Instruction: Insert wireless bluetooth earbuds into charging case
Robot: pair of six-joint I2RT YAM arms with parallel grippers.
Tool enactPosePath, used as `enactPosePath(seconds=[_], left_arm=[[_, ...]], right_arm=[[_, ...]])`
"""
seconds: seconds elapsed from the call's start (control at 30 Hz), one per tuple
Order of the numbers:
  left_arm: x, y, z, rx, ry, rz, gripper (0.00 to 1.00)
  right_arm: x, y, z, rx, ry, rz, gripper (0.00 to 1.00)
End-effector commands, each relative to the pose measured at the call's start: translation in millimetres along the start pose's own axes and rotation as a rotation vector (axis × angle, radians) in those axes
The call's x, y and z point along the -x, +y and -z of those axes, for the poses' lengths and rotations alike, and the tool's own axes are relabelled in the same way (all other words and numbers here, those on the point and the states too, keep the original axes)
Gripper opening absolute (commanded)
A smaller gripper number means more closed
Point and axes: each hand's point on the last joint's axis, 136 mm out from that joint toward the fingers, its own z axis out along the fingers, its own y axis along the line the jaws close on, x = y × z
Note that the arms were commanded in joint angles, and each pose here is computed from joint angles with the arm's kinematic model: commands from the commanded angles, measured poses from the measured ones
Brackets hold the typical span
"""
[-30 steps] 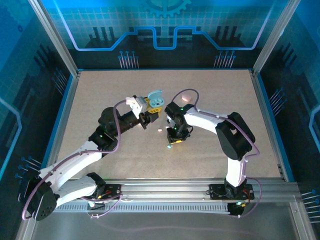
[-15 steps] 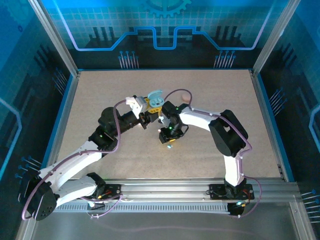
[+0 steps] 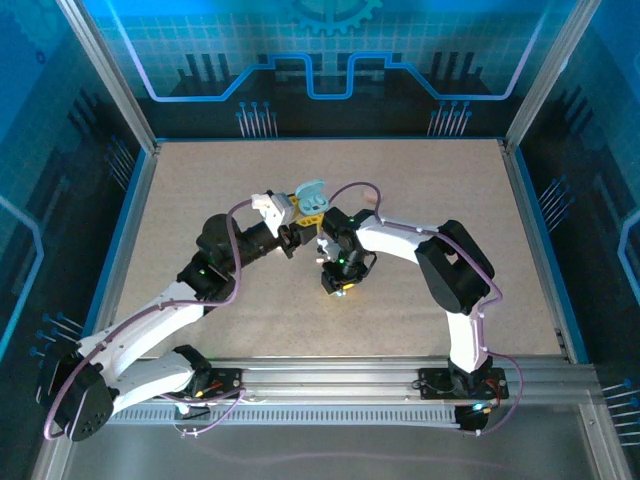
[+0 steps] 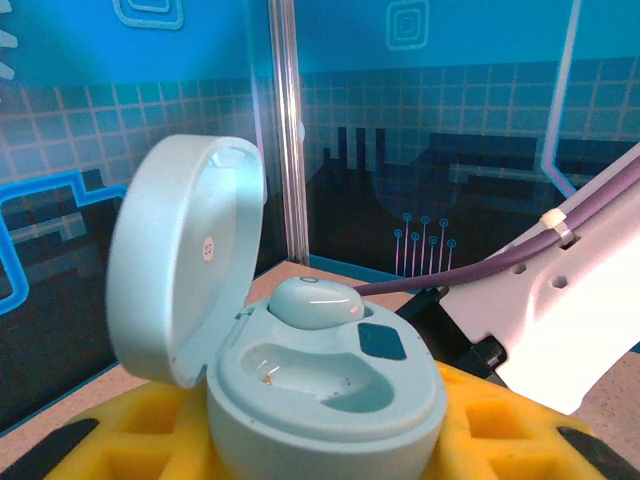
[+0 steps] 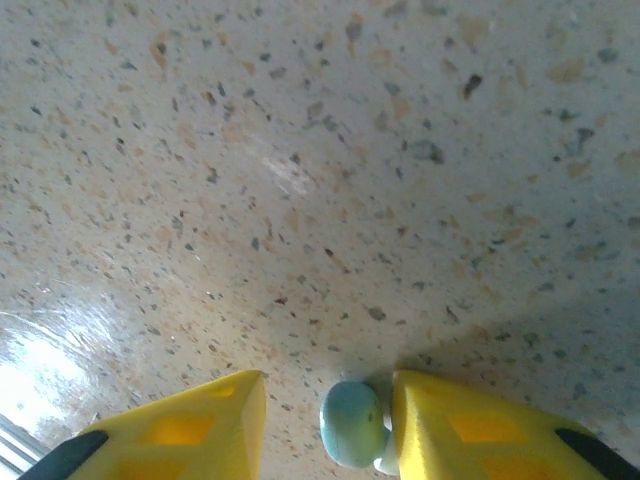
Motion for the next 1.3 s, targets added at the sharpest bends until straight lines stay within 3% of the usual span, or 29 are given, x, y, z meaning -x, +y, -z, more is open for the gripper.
enactPosePath(seconds=[0.0, 0.5, 1.27], left_arm=[[22, 2, -1, 0.006, -0.050, -0.003, 0.32], [22, 2, 0, 0.008, -0.050, -0.003, 0.32], [23, 2, -1, 0.007, -0.051, -0.002, 0.32]], right_arm=[[-11, 2, 6, -0.027, 0.024, 0.020, 0.37], [-8, -7, -1, -0.116, 0.056, -0.049, 0.31], [-15, -7, -4, -0.213, 0.081, -0.085, 0.30]])
